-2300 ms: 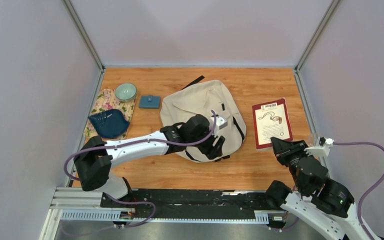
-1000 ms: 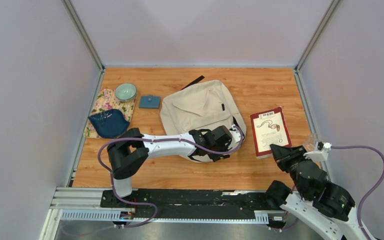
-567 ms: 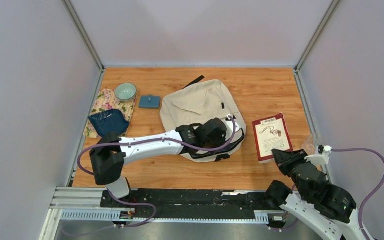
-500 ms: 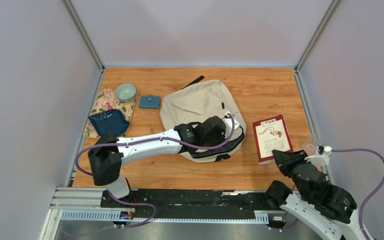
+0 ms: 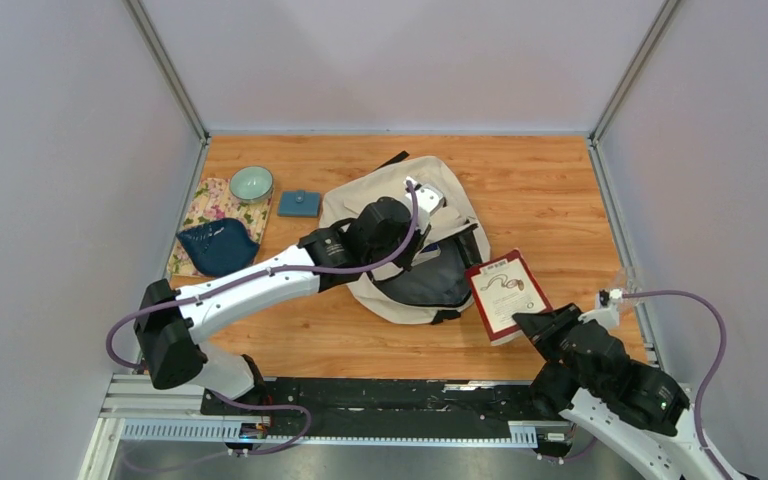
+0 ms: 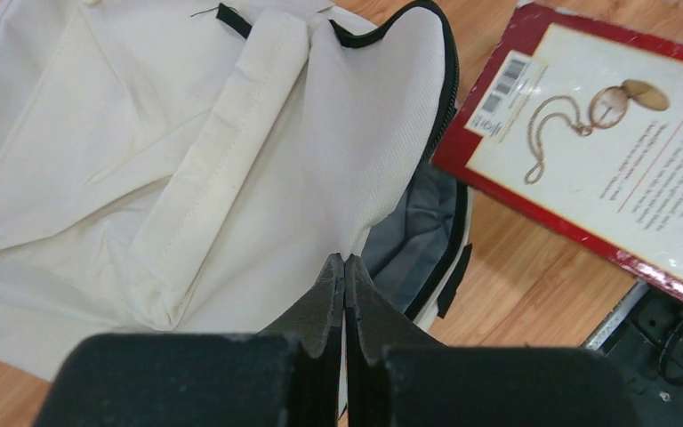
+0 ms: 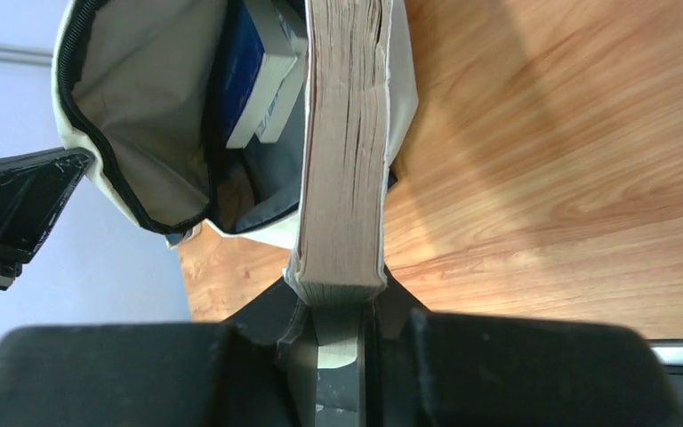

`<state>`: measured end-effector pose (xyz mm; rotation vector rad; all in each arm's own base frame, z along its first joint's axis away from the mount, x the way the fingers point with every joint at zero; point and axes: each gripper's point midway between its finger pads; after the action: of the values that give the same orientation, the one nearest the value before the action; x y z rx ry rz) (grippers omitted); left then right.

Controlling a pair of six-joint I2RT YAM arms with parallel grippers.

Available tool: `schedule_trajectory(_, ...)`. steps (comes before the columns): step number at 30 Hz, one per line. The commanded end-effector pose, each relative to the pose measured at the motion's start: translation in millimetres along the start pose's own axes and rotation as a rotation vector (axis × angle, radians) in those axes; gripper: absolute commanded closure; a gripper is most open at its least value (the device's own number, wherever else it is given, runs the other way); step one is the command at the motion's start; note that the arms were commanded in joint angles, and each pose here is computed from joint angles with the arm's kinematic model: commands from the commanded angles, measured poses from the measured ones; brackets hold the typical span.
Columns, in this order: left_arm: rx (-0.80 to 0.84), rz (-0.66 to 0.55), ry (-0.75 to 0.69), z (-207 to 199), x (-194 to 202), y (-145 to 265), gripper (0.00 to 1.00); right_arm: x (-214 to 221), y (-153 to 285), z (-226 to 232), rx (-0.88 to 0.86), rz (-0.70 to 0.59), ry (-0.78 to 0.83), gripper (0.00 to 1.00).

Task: Pack the student bag
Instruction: Place the book in the student bag.

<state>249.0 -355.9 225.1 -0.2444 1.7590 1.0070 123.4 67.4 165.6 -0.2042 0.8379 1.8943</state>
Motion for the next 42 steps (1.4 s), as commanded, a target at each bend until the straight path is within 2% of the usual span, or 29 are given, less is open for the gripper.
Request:
schedule_trajectory(1,0.083,-0.137,0.056,-17,-34,18,1.0,6,3,47,-0.208,0.048,-0.149,1.0)
schedule_trajectory(6,0.138,-0.16,0.057,-25,-38,25,1.0,22,-6,83,-0.342,0.117,-0.2,1.0)
schedule_trajectory(8,0.165,-0.163,0.057,-29,-36,28,1.0,34,-17,87,-0.346,0.149,-0.203,1.0)
schedule_trajectory(12,0.222,-0.185,0.064,-37,-38,34,1.0,37,-27,116,-0.443,0.155,-0.25,1.0)
schedule_trajectory(19,0.273,-0.212,0.071,-45,-43,46,1.0,48,-52,137,-0.419,0.169,-0.22,1.0)
schedule_trajectory(27,0.297,-0.225,0.08,-48,-45,54,1.0,51,-81,156,-0.42,0.135,-0.284,1.0)
schedule_trajectory(31,0.298,-0.233,0.085,-47,-45,56,1.0,56,-114,150,-0.312,0.091,-0.285,1.0)
schedule_trajectory(33,0.3,-0.236,0.094,-48,-46,57,1.0,47,-127,158,-0.323,0.05,-0.312,1.0)
schedule_trajectory(36,0.308,-0.235,0.12,-49,-44,59,1.0,47,-162,165,-0.276,0.063,-0.297,1.0)
schedule_trajectory(38,0.311,-0.241,0.134,-49,-42,59,1.0,59,-194,167,-0.217,0.121,-0.251,1.0)
schedule_trajectory(40,0.302,-0.235,0.138,-47,-39,58,1.0,70,-223,153,-0.159,0.142,-0.243,1.0)
schedule_trajectory(42,0.294,-0.229,0.138,-46,-38,58,1.0,72,-230,163,-0.213,0.145,-0.254,0.99)
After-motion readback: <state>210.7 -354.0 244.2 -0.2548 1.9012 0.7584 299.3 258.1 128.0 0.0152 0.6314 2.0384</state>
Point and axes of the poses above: each gripper's point midway between its finger pads, its own y axis back along the fingers, its own z axis along the line the jaws close on, x = y × z, and after that the axes turned 4 degrees about y, right-handed
